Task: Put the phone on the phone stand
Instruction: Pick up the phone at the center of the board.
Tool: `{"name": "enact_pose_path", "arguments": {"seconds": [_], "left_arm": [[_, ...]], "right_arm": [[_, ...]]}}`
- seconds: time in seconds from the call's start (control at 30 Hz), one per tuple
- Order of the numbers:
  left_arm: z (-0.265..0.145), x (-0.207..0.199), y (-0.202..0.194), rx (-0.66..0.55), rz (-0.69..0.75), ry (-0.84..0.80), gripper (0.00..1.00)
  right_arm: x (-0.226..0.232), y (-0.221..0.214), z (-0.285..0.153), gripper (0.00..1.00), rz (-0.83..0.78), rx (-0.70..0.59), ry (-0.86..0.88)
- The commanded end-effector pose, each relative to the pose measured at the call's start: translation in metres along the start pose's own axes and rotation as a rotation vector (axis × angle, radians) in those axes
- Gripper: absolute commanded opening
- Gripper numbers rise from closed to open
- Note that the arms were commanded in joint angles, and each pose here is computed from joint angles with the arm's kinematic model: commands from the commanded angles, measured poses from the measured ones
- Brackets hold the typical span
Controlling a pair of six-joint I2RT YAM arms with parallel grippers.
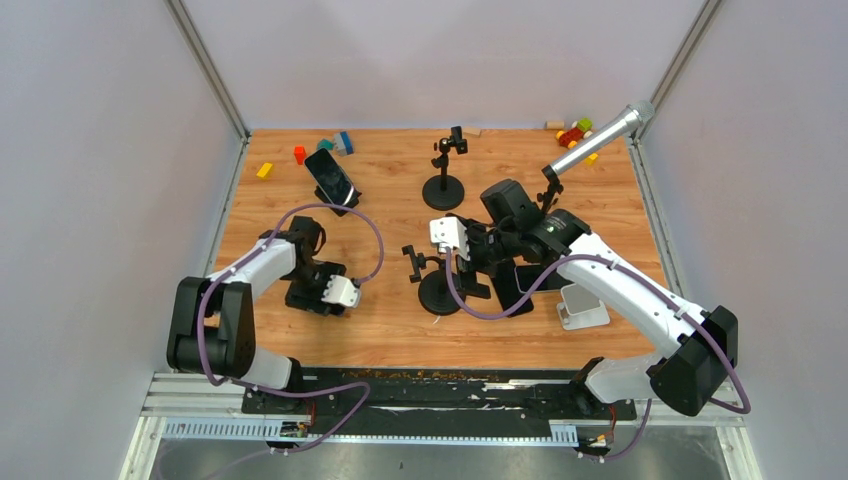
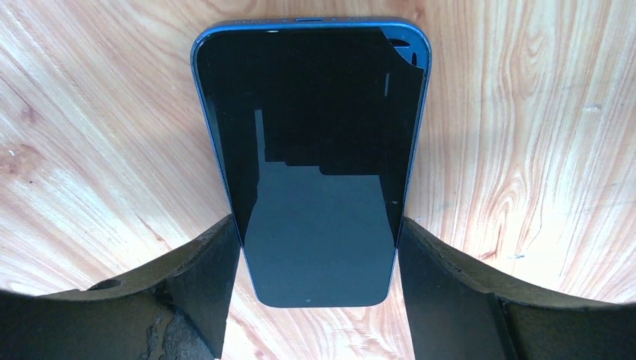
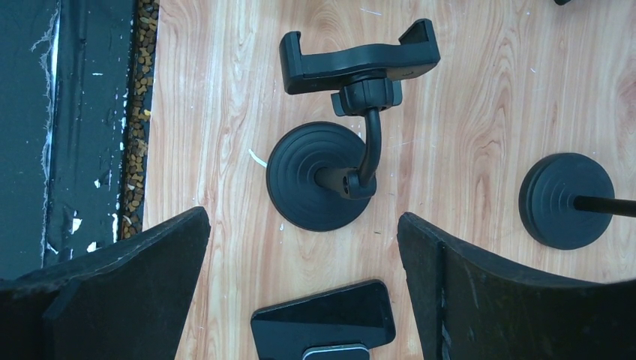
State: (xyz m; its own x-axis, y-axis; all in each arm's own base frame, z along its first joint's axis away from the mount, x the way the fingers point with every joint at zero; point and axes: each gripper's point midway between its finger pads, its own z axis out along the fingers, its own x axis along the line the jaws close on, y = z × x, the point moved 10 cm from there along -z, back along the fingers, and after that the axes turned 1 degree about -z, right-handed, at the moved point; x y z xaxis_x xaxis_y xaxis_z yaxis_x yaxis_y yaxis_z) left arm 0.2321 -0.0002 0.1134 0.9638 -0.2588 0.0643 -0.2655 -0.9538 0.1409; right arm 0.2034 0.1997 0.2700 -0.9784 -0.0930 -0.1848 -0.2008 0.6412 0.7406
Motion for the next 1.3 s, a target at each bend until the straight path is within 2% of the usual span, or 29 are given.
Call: {"name": "enact_pose_path", "arguments": {"seconds": [0.0,0.37,0.73,1.0,1.27], "left_arm": [[0.007,-0.007,0.008,-0.106,-0.046,0.004,0.25],[-0.019,-0.005,0.016,-0.166,-0.106,0.115,0.00],[-0.040,-0.003,0.022,-0.201,-0.171,0.211,0.00],[-0.074,0.003,0.031,-0.278,-0.306,0.375,0.00],[-0.107,0.000,0.045,-0.364,-0.434,0.538,0.00]], "right_arm": [[-0.004,0.007,-0.002,0.98,0.001,-0.058,-0.016],[-0.023,0.032,-0.021,0.98,0.080,-0.176,-0.099],[-0.055,0.054,-0.019,0.99,0.161,-0.241,-0.179],[-0.100,0.078,-0.015,0.99,0.358,-0.320,-0.278],[-0.137,0.084,0.014,0.96,0.553,-0.381,-0.215]]}}
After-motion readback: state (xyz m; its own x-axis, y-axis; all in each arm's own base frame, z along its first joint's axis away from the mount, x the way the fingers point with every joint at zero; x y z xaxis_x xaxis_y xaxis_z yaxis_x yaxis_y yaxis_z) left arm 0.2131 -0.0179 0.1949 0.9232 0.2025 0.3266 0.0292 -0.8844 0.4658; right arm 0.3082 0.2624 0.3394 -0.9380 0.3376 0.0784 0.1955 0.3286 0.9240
